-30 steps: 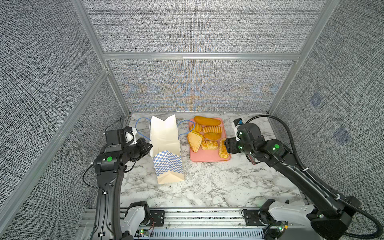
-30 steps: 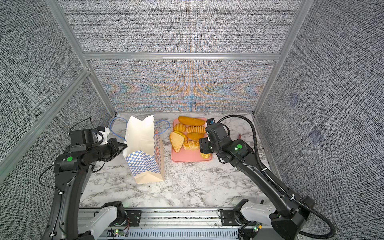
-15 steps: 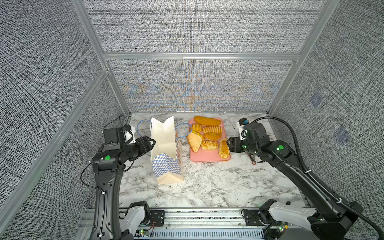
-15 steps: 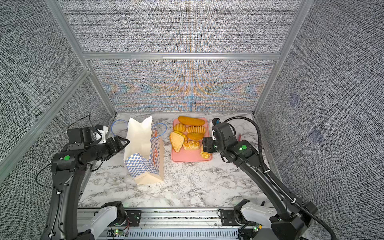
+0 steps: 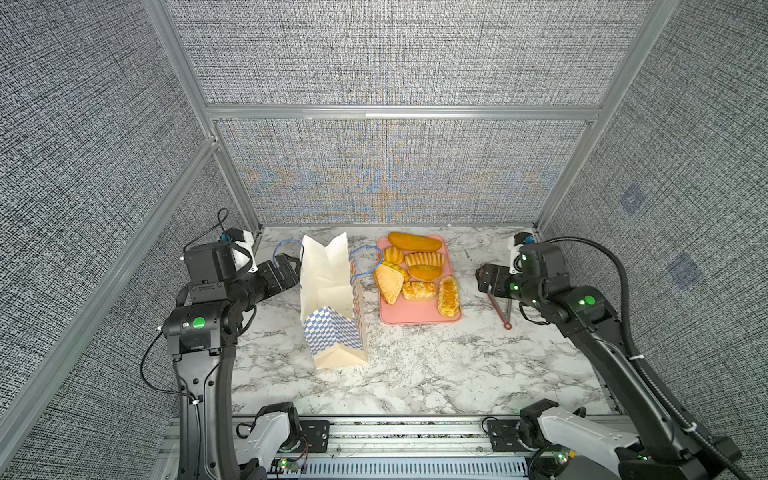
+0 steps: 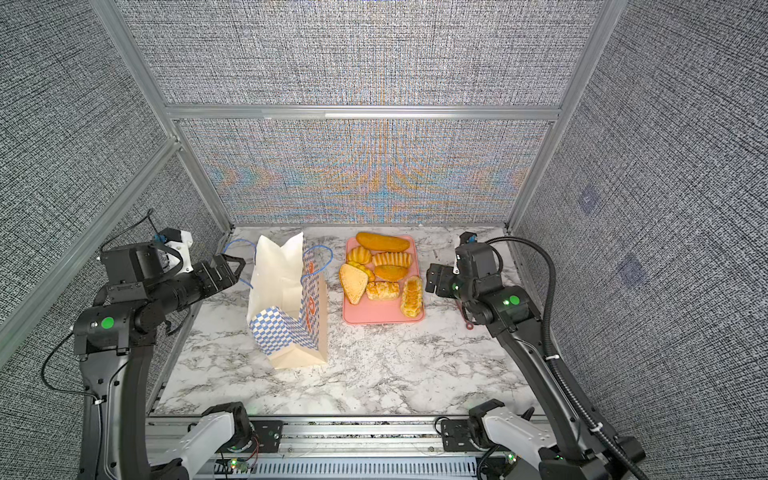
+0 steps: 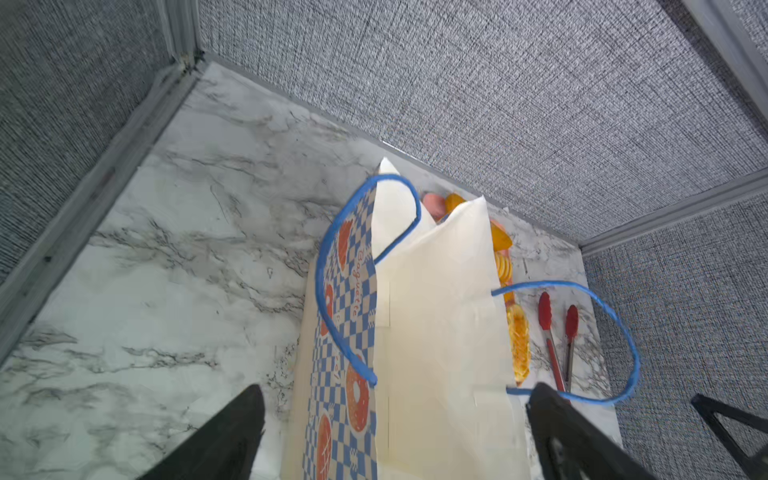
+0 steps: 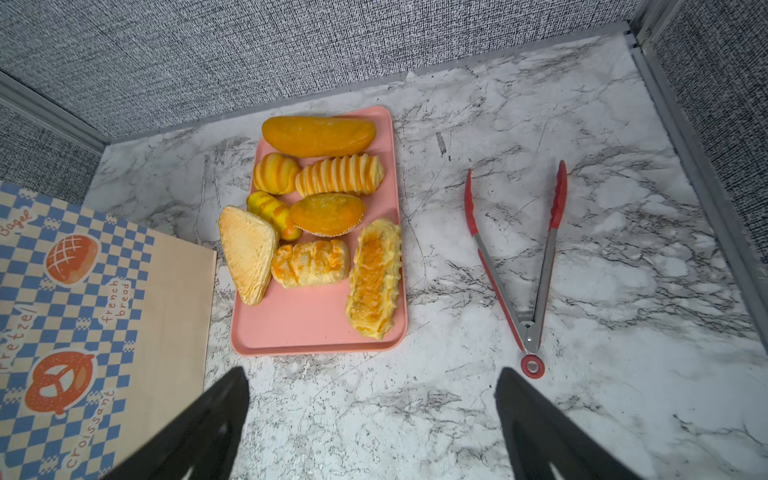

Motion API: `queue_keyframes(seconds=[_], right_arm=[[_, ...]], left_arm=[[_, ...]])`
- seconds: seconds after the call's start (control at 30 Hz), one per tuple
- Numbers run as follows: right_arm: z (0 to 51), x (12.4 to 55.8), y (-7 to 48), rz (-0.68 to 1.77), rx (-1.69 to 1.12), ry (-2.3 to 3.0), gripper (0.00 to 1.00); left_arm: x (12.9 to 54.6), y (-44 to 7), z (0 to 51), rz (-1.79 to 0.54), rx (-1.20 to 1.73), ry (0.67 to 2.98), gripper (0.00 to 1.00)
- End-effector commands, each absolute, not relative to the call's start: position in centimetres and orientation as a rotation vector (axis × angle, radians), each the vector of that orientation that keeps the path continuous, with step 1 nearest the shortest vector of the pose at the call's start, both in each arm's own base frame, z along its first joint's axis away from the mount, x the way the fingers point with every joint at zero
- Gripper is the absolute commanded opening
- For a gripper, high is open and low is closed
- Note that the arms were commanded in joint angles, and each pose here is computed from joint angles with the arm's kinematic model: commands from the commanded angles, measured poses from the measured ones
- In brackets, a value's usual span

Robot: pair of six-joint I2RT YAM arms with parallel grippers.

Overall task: Place the fake bread into the paper bag
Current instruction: 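Lower the right gripper onto the red-handled tongs beside the tray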

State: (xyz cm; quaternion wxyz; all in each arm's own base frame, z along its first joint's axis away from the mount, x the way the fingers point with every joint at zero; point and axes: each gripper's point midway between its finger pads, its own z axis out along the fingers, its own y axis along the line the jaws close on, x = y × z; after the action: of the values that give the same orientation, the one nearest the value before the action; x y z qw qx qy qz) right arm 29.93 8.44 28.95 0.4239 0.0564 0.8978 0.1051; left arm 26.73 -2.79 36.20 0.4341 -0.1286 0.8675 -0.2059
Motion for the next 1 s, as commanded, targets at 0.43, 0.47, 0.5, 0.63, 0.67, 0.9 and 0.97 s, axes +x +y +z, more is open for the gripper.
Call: queue_keyframes(seconds=[0.43,0.47,0.5,0.63,0.67,0.9,0.97], right_arm=[[22.4,29.6,3.0,0.188,0.311,2.491,0.92],[21.6,29.5,2.6,0.180,0.330,2.505,0.92],[20.7,29.4,2.2,0.173,0.350,2.520,0.93],[16.9,29.6,1.4,0.164,0.408,2.602,0.92],[15.9,29.7,1.2,0.166,0.419,2.623,0.91],[10.9,30.7,0.2,0.080,0.430,2.791,0.82],[9.8,31.0,-0.1,0.047,0.430,2.825,0.81]], left_arm=[[30.0,-1.3,37.0,-0.388,-0.259,2.110,0.96],[29.9,-1.2,37.1,-0.381,-0.256,2.102,0.97],[29.7,-1.2,37.2,-0.376,-0.255,2.092,0.97],[29.1,-1.3,37.6,-0.380,-0.240,2.065,0.98],[28.9,-1.5,37.6,-0.390,-0.233,2.058,0.98],[27.1,-1.9,37.3,-0.404,-0.219,2.022,0.98],[26.9,-2.2,37.3,-0.421,-0.206,2.019,0.98]])
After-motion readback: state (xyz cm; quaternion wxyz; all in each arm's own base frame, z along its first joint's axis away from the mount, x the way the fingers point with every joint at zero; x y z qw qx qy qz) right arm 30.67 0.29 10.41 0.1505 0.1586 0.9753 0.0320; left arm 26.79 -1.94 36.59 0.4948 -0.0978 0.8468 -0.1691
